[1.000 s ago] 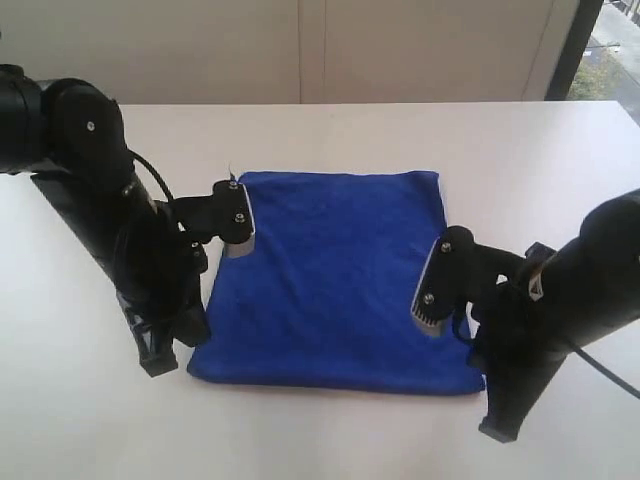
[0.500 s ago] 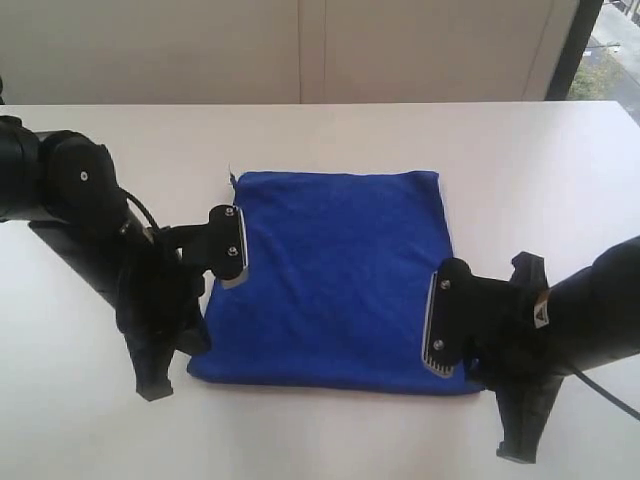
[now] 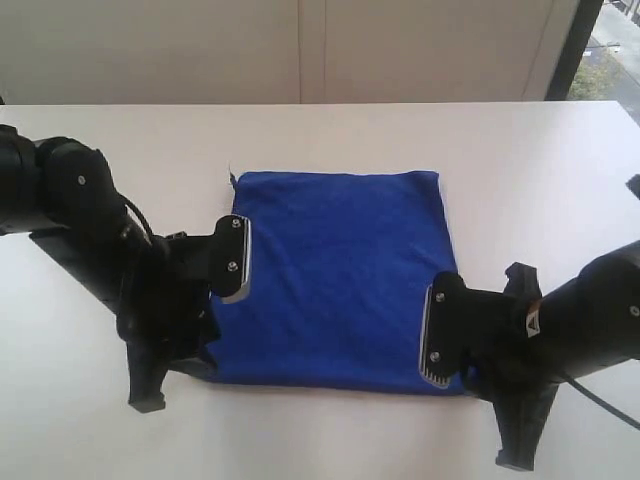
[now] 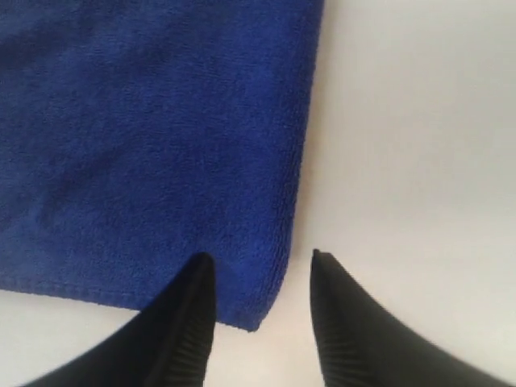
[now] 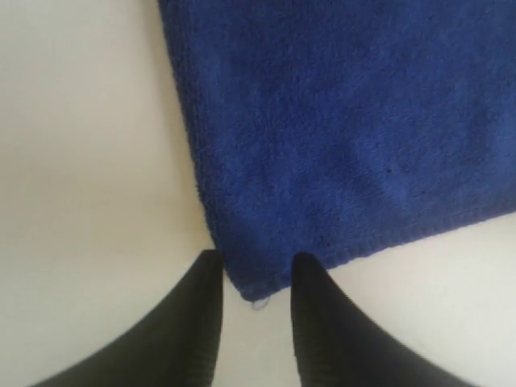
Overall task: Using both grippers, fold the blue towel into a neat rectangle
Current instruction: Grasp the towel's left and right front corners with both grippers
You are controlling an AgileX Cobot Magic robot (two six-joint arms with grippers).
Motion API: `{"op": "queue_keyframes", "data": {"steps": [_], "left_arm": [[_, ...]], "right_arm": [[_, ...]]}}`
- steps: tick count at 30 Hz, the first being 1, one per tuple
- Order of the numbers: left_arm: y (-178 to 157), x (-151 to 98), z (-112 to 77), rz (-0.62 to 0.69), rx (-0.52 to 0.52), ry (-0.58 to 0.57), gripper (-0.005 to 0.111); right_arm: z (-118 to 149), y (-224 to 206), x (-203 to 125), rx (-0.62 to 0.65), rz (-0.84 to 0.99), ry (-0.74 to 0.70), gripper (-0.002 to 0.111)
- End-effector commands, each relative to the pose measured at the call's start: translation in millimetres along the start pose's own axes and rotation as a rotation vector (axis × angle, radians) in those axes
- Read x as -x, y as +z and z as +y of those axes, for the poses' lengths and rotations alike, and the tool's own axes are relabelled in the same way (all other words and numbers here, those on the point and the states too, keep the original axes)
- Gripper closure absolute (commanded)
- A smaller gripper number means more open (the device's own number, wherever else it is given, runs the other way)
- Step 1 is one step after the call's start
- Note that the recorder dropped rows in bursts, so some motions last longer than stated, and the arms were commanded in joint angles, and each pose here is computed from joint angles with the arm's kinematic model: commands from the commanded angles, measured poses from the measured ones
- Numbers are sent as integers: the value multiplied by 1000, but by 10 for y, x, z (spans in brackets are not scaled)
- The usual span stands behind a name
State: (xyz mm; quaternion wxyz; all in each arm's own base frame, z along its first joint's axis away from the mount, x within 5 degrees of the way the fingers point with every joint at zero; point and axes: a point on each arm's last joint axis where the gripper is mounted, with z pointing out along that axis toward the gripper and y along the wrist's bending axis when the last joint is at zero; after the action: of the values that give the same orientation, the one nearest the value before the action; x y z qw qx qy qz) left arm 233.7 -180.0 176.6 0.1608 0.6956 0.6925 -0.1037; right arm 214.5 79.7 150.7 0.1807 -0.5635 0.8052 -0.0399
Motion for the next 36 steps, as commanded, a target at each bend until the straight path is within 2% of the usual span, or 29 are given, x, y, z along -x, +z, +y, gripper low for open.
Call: {"op": "queue_keyframes", "data": {"steps": [1, 9, 20, 21, 24, 27, 32, 36], "left_arm": [[56, -43, -54, 6, -26, 37, 61], [191, -87, -34, 24, -34, 21, 61], [304, -121, -10, 42, -39, 12, 61], [319, -126, -10, 45, -43, 11, 61], [350, -135, 6, 48, -33, 10, 62], [352, -136, 11, 48, -28, 12, 79], [352, -136, 7, 49, -32, 8, 105], [350, -144, -19, 58, -61, 4, 107]], "right_arm": [[19, 34, -5, 9, 5, -57, 79], [15, 40, -3, 5, 3, -67, 64], [35, 243, -26, 46, 37, -84, 64], [39, 257, -30, 51, 41, -84, 66], [44, 257, -33, 56, 45, -84, 82], [50, 256, -38, 63, 50, -84, 92], [55, 256, -42, 69, 54, -82, 99], [52, 225, -39, 64, 50, -82, 103]]}}
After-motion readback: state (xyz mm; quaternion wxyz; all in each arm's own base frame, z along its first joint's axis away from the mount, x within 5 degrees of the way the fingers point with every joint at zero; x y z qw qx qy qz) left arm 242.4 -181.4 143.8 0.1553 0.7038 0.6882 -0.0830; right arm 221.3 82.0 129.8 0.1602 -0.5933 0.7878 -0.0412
